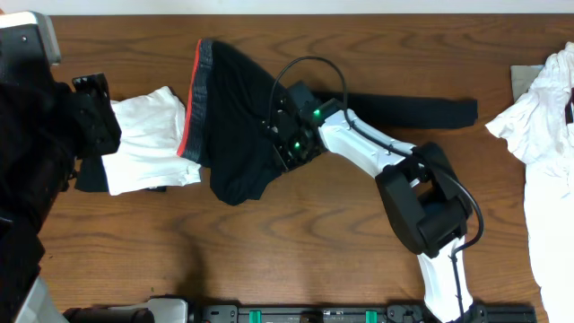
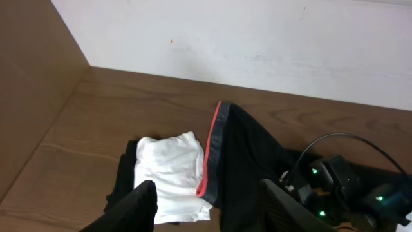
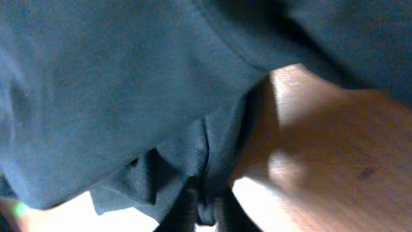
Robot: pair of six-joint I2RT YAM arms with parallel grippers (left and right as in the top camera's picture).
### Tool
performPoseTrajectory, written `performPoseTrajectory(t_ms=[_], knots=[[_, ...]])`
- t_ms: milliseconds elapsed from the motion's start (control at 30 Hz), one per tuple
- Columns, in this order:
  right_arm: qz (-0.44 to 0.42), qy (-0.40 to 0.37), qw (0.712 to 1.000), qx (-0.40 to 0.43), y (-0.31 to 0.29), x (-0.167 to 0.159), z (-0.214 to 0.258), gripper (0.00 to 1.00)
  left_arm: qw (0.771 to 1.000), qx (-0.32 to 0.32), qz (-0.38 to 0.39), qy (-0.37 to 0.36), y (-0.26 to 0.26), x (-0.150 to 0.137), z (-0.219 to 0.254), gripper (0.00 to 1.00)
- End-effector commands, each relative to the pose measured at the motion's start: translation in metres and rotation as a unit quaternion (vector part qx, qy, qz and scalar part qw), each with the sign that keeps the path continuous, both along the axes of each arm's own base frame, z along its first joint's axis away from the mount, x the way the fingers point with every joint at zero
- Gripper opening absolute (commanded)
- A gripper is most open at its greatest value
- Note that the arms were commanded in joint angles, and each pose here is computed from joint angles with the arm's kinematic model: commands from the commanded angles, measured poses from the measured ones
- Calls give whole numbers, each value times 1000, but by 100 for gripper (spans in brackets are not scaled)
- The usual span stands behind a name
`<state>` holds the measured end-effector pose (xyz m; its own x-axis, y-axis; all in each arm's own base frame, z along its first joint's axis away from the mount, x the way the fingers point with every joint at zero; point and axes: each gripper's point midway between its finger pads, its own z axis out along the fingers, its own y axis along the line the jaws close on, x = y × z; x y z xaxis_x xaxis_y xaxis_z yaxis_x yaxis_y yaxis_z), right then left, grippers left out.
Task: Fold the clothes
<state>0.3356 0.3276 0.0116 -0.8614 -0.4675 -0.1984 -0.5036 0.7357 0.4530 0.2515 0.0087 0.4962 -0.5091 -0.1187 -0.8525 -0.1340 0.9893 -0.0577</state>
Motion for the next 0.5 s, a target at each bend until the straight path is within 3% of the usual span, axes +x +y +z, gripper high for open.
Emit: performPoseTrajectory(t_ms=[0, 100, 233, 467], knots=[[5, 17, 1000, -7, 2, -11, -1, 2, 999, -2, -2, 41, -1, -10, -17, 52], [-27, -7, 996, -86, -40, 0, 9, 1, 999, -2, -2, 41, -1, -10, -17, 52], [-100, -80, 970, -209, -131, 26, 68, 1, 999, -2, -2, 42, -1, -9, -18, 52], [-182, -177, 945, -204, -226, 28, 183, 8, 999, -1, -2, 54, -2, -1, -23, 52]])
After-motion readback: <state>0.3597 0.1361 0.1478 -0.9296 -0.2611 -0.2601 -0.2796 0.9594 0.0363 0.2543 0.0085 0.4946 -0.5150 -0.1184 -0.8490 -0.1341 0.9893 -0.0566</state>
